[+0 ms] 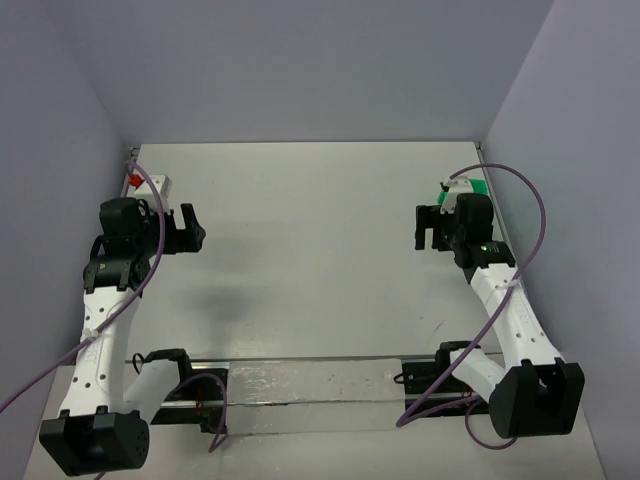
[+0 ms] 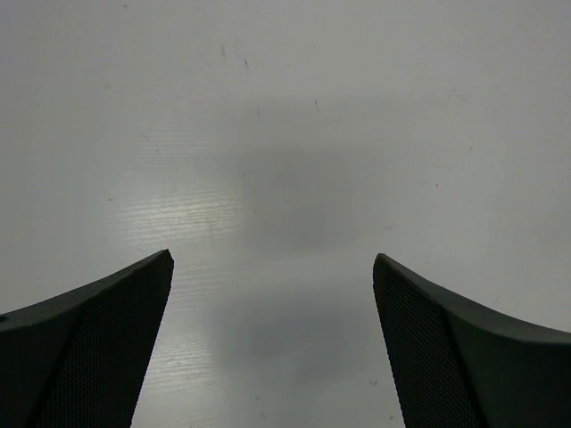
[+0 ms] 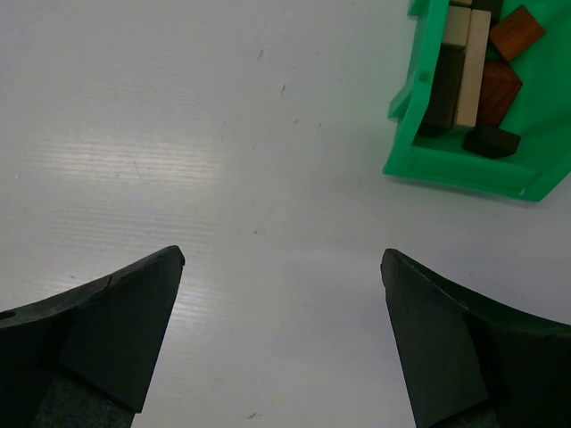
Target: Build the wood block tower
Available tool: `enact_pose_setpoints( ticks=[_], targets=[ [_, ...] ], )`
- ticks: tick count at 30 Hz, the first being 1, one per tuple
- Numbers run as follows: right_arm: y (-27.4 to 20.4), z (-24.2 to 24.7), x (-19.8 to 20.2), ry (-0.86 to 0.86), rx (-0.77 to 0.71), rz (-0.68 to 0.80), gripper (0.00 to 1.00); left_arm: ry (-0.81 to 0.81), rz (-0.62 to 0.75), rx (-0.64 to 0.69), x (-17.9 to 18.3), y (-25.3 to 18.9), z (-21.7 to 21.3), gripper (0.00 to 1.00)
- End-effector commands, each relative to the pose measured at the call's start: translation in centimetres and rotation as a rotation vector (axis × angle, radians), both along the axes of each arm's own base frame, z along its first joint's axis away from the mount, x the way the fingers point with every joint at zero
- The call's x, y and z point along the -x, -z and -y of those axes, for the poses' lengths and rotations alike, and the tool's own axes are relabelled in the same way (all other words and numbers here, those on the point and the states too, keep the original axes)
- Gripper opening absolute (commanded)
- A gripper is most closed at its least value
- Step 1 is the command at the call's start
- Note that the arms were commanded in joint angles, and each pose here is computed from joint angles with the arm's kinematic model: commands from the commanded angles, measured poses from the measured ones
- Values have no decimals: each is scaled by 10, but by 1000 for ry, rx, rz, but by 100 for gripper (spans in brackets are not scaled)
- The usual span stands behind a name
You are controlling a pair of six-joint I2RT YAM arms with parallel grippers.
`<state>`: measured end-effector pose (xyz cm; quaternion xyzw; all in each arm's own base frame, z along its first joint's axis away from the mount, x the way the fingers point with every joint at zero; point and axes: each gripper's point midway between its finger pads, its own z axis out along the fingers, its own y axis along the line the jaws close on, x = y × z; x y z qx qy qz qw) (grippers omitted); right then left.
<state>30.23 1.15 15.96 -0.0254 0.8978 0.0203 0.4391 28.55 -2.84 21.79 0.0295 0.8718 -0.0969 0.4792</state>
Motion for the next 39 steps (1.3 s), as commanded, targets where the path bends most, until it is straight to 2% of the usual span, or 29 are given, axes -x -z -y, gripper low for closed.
enact_pose_setpoints(
  ticks=[1,12,21,32,39],
  targets=[
    [-21,9,-12,52,15,53,100,-13,46,-19,-5,-12,-5,99],
    [-24,25,-26,126,74,20,96,-35,36,-24,-7,-10,-9,99],
    [-17,50,-69,179,88,-131,90,-29,35,-24,-7,-8,-8,99],
    [36,69,-116,187,57,-302,78,-30,35,-26,-9,-7,-8,99],
    [60,81,-140,209,73,-345,72,-32,43,-26,-8,-9,-9,99]
  ],
)
